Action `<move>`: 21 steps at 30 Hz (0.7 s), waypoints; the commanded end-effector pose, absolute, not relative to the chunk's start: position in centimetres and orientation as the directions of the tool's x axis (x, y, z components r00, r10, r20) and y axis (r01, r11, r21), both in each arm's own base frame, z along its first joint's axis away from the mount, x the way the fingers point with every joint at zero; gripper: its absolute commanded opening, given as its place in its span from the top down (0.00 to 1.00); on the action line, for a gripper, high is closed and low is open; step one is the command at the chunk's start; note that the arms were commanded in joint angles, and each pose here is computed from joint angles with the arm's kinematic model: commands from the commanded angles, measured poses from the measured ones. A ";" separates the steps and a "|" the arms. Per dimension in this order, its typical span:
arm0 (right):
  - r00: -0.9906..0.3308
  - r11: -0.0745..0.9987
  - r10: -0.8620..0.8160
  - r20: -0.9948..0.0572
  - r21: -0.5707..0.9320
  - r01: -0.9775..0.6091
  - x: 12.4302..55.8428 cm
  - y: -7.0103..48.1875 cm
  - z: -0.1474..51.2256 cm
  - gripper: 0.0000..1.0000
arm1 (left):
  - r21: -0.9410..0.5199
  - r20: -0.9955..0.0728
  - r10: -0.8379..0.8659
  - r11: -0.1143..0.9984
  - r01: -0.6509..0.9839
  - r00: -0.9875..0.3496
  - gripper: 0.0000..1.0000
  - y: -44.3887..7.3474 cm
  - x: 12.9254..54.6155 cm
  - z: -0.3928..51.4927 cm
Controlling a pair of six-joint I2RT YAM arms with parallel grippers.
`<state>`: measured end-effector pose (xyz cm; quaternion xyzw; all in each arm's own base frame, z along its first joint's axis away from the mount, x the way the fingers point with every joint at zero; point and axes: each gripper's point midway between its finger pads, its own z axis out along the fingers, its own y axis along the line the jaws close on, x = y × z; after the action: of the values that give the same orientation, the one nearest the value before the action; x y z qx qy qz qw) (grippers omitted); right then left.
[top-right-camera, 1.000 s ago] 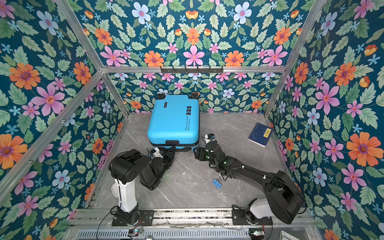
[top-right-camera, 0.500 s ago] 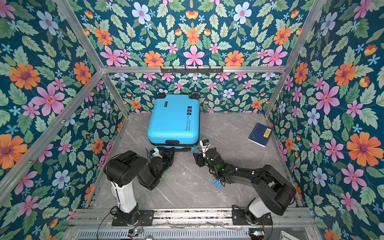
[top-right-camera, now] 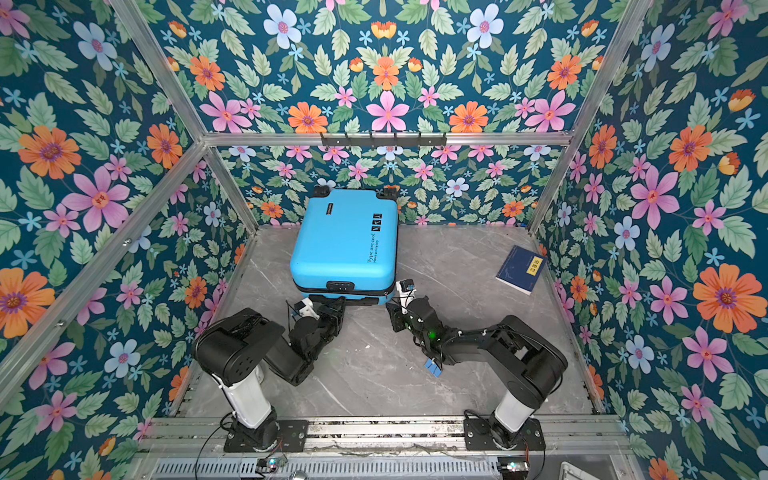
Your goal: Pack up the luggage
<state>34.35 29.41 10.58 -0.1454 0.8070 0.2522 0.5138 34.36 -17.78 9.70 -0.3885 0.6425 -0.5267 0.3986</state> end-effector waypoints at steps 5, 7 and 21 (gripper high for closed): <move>-0.391 0.819 0.066 -0.918 0.274 -0.504 35.9 30.9 11.9 0.54 | -0.982 -0.175 -0.916 0.137 0.127 -0.361 1.00 -18.1 34.6 14.7; -0.388 0.820 0.064 -0.919 0.270 -0.505 36.1 31.2 11.9 0.54 | -0.983 -0.172 -0.915 0.135 0.127 -0.364 1.00 -18.1 34.6 14.7; -0.377 0.831 0.059 -0.924 0.255 -0.494 36.6 31.1 11.9 0.84 | -0.984 -0.167 -0.915 0.131 0.121 -0.368 1.00 -18.1 34.4 14.6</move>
<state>36.11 30.93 10.51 -0.1428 0.8038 0.2520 0.5197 34.43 -17.49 9.73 -0.3943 0.6391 -0.5243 0.4015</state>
